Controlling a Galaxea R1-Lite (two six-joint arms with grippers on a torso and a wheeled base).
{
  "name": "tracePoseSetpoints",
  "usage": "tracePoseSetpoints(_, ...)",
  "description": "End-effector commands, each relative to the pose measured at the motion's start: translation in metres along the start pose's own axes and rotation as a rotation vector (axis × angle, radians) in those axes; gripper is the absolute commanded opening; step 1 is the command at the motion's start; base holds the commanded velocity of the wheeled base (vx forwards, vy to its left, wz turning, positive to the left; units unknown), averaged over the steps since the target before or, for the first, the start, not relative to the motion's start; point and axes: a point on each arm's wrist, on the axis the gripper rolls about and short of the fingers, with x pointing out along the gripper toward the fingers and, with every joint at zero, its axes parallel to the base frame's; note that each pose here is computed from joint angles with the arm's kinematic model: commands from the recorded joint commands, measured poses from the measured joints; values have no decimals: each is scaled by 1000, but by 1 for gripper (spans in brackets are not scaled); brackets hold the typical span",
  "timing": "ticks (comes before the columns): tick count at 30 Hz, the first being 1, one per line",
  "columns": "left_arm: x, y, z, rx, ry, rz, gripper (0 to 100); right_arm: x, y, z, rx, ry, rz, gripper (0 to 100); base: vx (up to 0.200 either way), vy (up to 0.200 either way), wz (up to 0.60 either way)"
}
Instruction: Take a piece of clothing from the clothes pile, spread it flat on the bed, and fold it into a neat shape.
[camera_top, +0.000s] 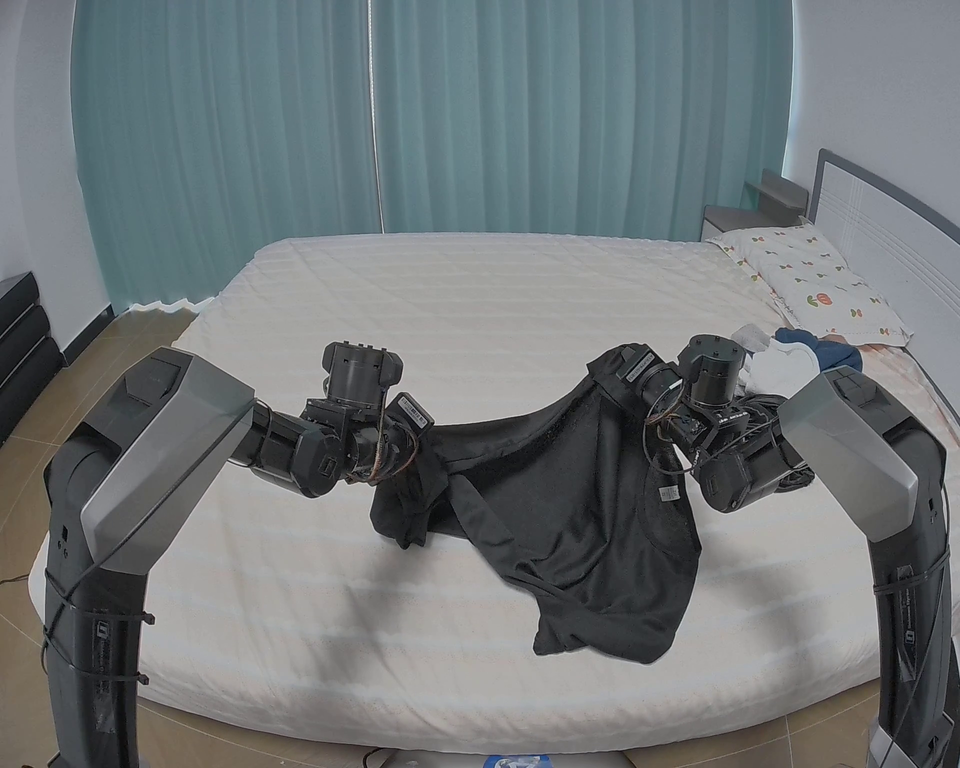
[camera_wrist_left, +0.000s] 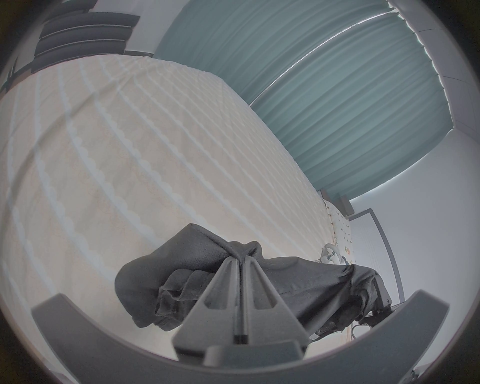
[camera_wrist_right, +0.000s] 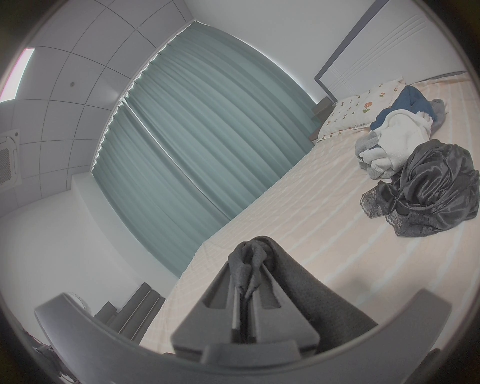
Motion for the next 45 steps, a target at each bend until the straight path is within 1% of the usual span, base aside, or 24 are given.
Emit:
tracePoseSetpoints(1, 14, 7, -5, -15, 7, 12, 100, 7, -14, -13, -3, 15, -19, 100, 0, 0, 0)
tracePoseSetpoints(4, 22, 10, -9, -21, 8, 17, 100, 8, -25, -26, -8, 39, -41, 100, 0, 0, 0)
tracePoseSetpoints(5, 26, 12, -11, -20, 5, 24, 100, 9, -33, -35, -11, 57, -57, 100, 0, 0, 0)
tracePoseSetpoints(7, 28, 13, -11, -21, 2, 28, 100, 9, -37, -37, -12, 59, -65, 100, 0, 0, 0)
tracePoseSetpoints(8, 29, 15, -8, -23, -7, 34, 100, 11, -42, -30, -11, 32, -84, 100, 0, 0, 0)
tracePoseSetpoints(10, 29, 16, -7, -24, -15, 39, 100, 12, -42, -27, -11, 20, -89, 100, 0, 0, 0)
tracePoseSetpoints(11, 29, 19, -1, -31, -46, 53, 100, 17, -44, -15, -7, -38, -108, 100, 0, 0, 0)
tracePoseSetpoints(12, 29, 21, 0, -32, -48, 60, 100, 18, -47, -11, -7, -56, -123, 100, 0, 0, 0)
tracePoseSetpoints(14, 29, 21, 0, -32, -48, 62, 100, 18, -48, -11, -9, -55, -127, 100, 0, 0, 0)
tracePoseSetpoints(15, 29, 27, 0, -28, -39, 83, 100, 14, -60, -11, -14, -36, -172, 100, 0, 0, 0)
tracePoseSetpoints(16, 29, 27, 0, -28, -39, 83, 100, 14, -60, -11, -14, -36, -172, 100, 0, 0, 0)
tracePoseSetpoints(17, 26, 32, -4, -22, -7, 121, 100, 7, -69, -11, -16, -18, -202, 100, 0, 0, 0)
tracePoseSetpoints(18, 23, 35, -5, -14, 9, 144, 100, 2, -72, -9, -16, -8, -213, 100, 0, 0, 0)
tracePoseSetpoints(20, 17, 38, -5, 10, 38, 181, 100, -11, -74, -6, -6, 22, -238, 100, 0, 0, 0)
tracePoseSetpoints(22, 13, 44, -6, 36, 63, 215, 100, -25, -73, -5, 12, 66, -242, 100, 0, 0, 0)
tracePoseSetpoints(23, 13, 44, -6, 36, 63, 215, 100, -25, -73, -5, 12, 66, -242, 100, 0, 0, 0)
tracePoseSetpoints(25, 12, 52, -13, 52, 88, 247, 100, -47, -71, -3, 56, 98, -239, 100, 0, 0, 0)
tracePoseSetpoints(31, 12, 63, -23, 58, 118, 282, 100, -76, -72, -11, 112, 141, -272, 100, 0, 0, 0)
tracePoseSetpoints(33, 11, 67, -28, 60, 134, 295, 100, -87, -74, -13, 150, 151, -287, 100, 0, 0, 0)
tracePoseSetpoints(37, 11, 68, -29, 63, 139, 295, 100, -94, -74, -17, 167, 161, -291, 100, 0, 0, 0)
tracePoseSetpoints(39, 19, 72, -33, 65, 146, 297, 100, -103, -75, -24, 183, 181, -301, 100, 0, 0, 0)
tracePoseSetpoints(40, 21, 73, -34, 65, 147, 298, 0, -105, -74, -28, 187, 192, -301, 100, 0, 0, 0)
tracePoseSetpoints(42, 29, 73, -35, 76, 148, 296, 0, -109, -72, -35, 193, 216, -303, 100, 0, 0, 0)
tracePoseSetpoints(45, 32, 72, -27, 106, 132, 282, 0, -115, -71, -42, 188, 258, -306, 100, 0, 0, 0)
